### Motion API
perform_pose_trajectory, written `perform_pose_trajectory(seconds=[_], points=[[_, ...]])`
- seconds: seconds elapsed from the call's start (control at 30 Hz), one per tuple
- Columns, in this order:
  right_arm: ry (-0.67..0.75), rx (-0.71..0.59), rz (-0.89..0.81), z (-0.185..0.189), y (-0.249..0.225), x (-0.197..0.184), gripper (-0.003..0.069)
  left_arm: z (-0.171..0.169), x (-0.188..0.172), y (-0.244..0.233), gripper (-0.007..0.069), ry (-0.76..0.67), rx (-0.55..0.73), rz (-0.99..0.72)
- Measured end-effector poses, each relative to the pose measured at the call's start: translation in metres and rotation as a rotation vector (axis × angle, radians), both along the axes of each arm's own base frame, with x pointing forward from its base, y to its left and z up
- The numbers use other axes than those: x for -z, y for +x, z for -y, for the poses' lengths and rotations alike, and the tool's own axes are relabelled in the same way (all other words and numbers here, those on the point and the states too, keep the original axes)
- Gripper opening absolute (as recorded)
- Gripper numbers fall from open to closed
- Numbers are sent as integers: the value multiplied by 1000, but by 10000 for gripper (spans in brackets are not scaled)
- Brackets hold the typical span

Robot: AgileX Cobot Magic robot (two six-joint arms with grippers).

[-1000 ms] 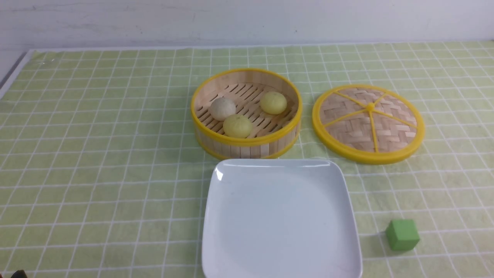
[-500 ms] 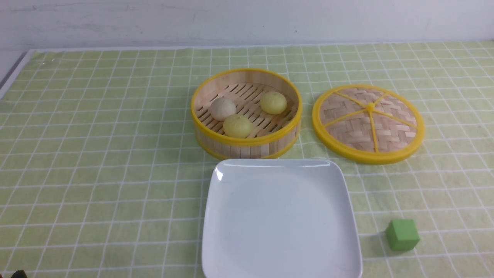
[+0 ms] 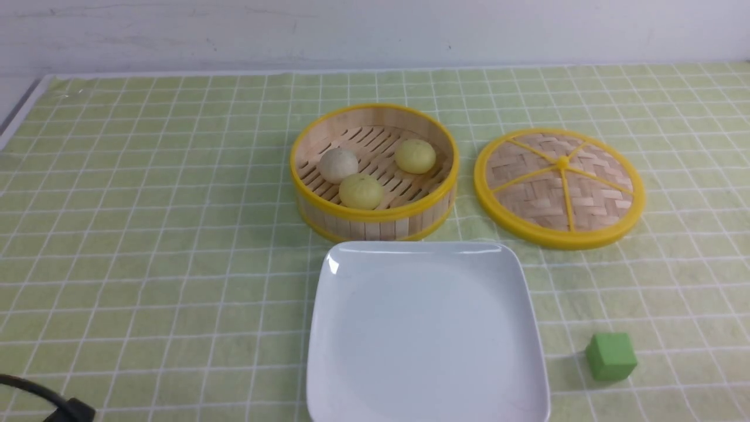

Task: Put the steamed buns into the plate on the green tablecloth.
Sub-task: 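Reach toward a bun in the bamboo steamer with the right gripper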

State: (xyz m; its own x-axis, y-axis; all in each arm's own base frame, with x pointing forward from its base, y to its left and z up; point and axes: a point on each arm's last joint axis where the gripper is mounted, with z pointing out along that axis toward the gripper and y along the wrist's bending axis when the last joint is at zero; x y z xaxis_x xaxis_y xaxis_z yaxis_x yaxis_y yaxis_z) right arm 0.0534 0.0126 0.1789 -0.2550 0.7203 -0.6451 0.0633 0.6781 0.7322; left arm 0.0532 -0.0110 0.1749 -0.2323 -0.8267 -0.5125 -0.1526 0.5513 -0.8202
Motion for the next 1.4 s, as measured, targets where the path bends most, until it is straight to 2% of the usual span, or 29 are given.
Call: perform_pose_trajectory(seconds=[0.03, 0.07, 0.17, 0.33, 0.47, 0.5, 0.57, 0.6, 0.63, 0.67, 0.7, 0.77, 0.8, 0.83, 0.93, 1.0, 1.07, 1.13, 1.17, 1.2, 1.27, 1.37, 1.4], points=[[18, 1, 0, 0, 0, 0, 240, 1, 0, 0, 241, -50, -4, -2], [64, 2, 2, -1, 0, -1, 240, 3, -2, 0, 241, -214, -15, -9], [99, 11, 15, -1, 0, -3, 240, 5, -4, 0, 241, -347, -30, -4], [108, 45, 87, 2, 2, -9, 240, 3, -9, 1, 241, -399, -55, 44], [47, 41, 157, 3, 0, -28, 229, -3, -16, 3, 238, -377, -97, 144], [4, 36, 187, 3, -2, -39, 211, -4, -18, 3, 232, -364, -103, 165], [-167, 22, 226, 4, -3, -73, 128, -4, -42, 0, 188, -189, -69, 237], [-166, 16, 232, 4, -4, -75, 120, -4, -45, -1, 183, -189, -68, 246], [-283, 10, 218, 4, -2, -93, 53, -2, -65, -6, 148, -71, -34, 277], [-333, 20, 182, 5, 1, -102, 29, -1, -79, -9, 126, 14, -13, 289], [-412, -14, 132, 5, 6, -115, -7, 1, -92, -8, 91, 106, 23, 244], [-484, -42, 5, 7, 18, -122, -12, 4, -100, -3, 34, 212, 97, 88], [-494, -49, -24, 7, 21, -126, -12, 4, -102, -2, 34, 218, 96, 84], [-509, -92, -178, 7, 33, -123, -12, 5, -102, 6, 8, 266, 152, -72], [-482, -219, -519, 3, 65, -101, -9, 6, -95, 29, 2, 345, 280, -416], [-473, -294, -623, -2, 78, -88, -8, 6, -93, 39, 2, 384, 327, -490], [-431, -451, -700, -12, 95, -74, -8, 6, -92, 51, 2, 438, 392, -522], [-427, -517, -700, -16, 102, -71, -6, 7, -91, 55, 2, 446, 412, -530], [-370, -610, -685, -26, 117, -68, -1, 9, -90, 60, 2, 451, 448, -526], [-370, -643, -670, -27, 119, -68, 1, 9, -90, 61, 2, 450, 448, -528], [-295, -765, -595, -43, 145, -68, 29, 12, -89, 69, 2, 441, 478, -513], [-291, -884, -501, -66, 173, -68, 103, 13, -87, 74, 3, 445, 498, -505], [-284, -890, -502, -68, 174, -67, 103, 13, -87, 74, 3, 447, 500, -504]])
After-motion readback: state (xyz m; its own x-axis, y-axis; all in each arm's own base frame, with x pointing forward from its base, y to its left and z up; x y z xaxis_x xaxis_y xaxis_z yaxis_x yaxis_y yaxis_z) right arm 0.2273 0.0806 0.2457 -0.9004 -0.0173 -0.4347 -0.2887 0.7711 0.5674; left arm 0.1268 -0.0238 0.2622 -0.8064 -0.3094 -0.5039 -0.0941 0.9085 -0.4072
